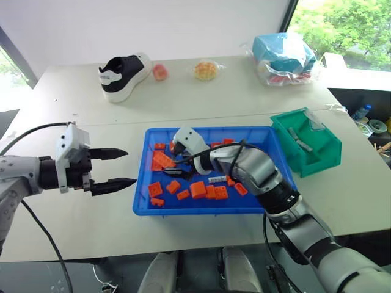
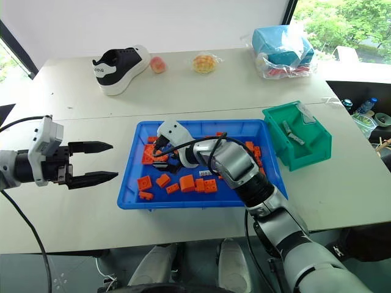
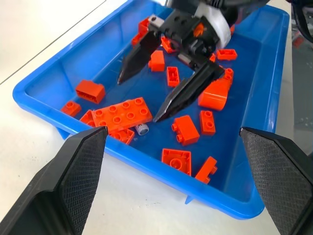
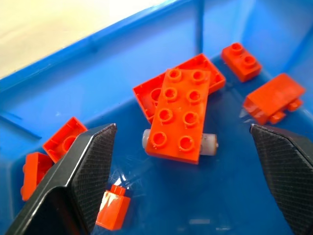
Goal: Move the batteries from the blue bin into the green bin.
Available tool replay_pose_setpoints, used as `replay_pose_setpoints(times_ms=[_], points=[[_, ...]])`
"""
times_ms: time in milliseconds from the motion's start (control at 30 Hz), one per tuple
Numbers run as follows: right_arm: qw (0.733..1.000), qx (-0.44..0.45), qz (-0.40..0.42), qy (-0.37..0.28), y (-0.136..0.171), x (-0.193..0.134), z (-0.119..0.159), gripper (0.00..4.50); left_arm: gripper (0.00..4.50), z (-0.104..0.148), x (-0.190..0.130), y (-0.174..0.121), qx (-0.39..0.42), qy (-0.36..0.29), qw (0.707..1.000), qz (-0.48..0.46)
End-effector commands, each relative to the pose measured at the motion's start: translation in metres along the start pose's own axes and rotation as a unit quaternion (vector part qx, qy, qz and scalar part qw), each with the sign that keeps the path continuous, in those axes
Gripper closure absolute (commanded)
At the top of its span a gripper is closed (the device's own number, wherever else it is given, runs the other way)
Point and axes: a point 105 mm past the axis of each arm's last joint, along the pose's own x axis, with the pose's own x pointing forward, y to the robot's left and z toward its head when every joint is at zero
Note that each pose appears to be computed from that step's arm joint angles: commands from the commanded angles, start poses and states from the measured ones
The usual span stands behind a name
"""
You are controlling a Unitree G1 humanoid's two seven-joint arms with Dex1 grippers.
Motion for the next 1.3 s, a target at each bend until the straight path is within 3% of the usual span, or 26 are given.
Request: replay_pose_setpoints(times_ms=[33, 133, 167, 233, 333, 700, 933, 1133, 1300], points=[[0.999, -0.037, 0.004, -0.018, 0.004, 0.006, 0.015, 0.04, 0.0, 0.011, -0.004, -0.001, 0.016, -0.011, 1.0, 0.004], [0.999, -0.048, -0.009, -0.018, -0.001, 0.013, 0.013, 0.04, 0.0, 0.013, -0.003, 0.001, 0.015, -0.013, 1.0, 0.005], [0.998, -0.05, -0.012, -0.018, -0.002, 0.014, 0.013, 0.27, 0.0, 0.013, -0.003, 0.001, 0.015, -0.014, 1.0, 0.005], [0.999, -0.046, -0.012, -0.027, -0.003, 0.015, 0.015, 0.87, 0.0, 0.014, -0.003, 0.002, 0.014, -0.017, 1.0, 0.005], [0.999, -0.028, -0.003, -0.046, -0.002, 0.012, 0.022, 2.33, 0.0, 0.014, -0.002, 0.004, 0.014, -0.018, 1.0, 0.006], [0.999, -0.017, -0.01, -0.05, -0.011, -0.001, 0.022, 2.33, 0.0, 0.015, 0.002, 0.007, 0.017, -0.023, 1.0, 0.005], [0.998, -0.021, -0.051, -0.029, -0.03, -0.033, 0.002, 2.33, 0.0, 0.018, 0.005, 0.008, 0.022, -0.026, 0.999, 0.004], [0.987, -0.02, -0.148, -0.054, -0.063, -0.115, 0.007, 2.33, 0.0, 0.019, 0.011, 0.003, 0.02, -0.032, 0.999, -0.009], [0.946, 0.0, -0.32, -0.05, -0.119, -0.219, 0.001, 2.33, 0.0, 0.018, 0.018, 0.001, 0.017, -0.039, 0.999, -0.02]])
